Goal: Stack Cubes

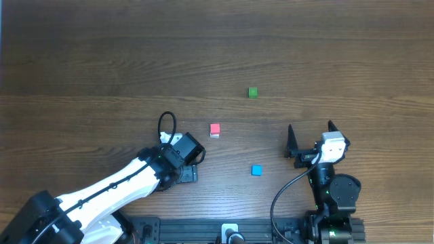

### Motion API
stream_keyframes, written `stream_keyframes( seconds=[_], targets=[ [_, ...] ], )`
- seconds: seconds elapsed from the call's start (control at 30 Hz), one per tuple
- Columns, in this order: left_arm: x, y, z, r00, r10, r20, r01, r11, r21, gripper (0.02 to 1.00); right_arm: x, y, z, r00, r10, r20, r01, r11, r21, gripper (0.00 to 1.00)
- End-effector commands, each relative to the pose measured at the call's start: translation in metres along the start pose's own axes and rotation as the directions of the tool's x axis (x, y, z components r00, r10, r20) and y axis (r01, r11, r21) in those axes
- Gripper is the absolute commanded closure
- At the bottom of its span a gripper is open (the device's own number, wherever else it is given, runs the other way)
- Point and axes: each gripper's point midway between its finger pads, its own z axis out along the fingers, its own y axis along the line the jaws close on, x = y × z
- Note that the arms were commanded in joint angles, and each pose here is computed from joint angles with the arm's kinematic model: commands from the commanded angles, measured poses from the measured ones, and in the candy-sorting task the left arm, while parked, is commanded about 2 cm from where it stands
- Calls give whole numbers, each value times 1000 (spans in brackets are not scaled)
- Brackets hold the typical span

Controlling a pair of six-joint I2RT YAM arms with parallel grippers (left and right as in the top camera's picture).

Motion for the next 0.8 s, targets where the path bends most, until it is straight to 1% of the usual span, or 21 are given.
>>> stream_keyframes(
  seconds=[0.03,0.17,0.27,0.33,0.4,0.5,0.8],
  targets=[
    [5,4,3,1000,-4,-21,4,1000,-7,354,2,-2,0,1000,-3,-3,3,1000,10,7],
    [5,4,3,1000,-4,-21,4,1000,-7,450,2,-2,0,1000,-3,-3,3,1000,10,9],
    [5,4,3,1000,-4,-21,4,1000,-8,492,2,-2,0,1000,-3,-3,3,1000,10,9],
    [5,4,3,1000,-4,-21,4,1000,-8,542,2,-2,0,1000,-3,-3,3,1000,10,9],
    [5,4,3,1000,-4,-21,4,1000,-8,573,2,-2,0,1000,-3,-3,3,1000,10,9],
    [5,4,3,1000,-4,-21,4,1000,-8,584,2,-2,0,1000,-3,-3,3,1000,10,7],
    [5,4,4,1000,-4,-24,3,1000,-12,746,2,-2,0,1000,-3,-3,3,1000,10,7]
  ],
)
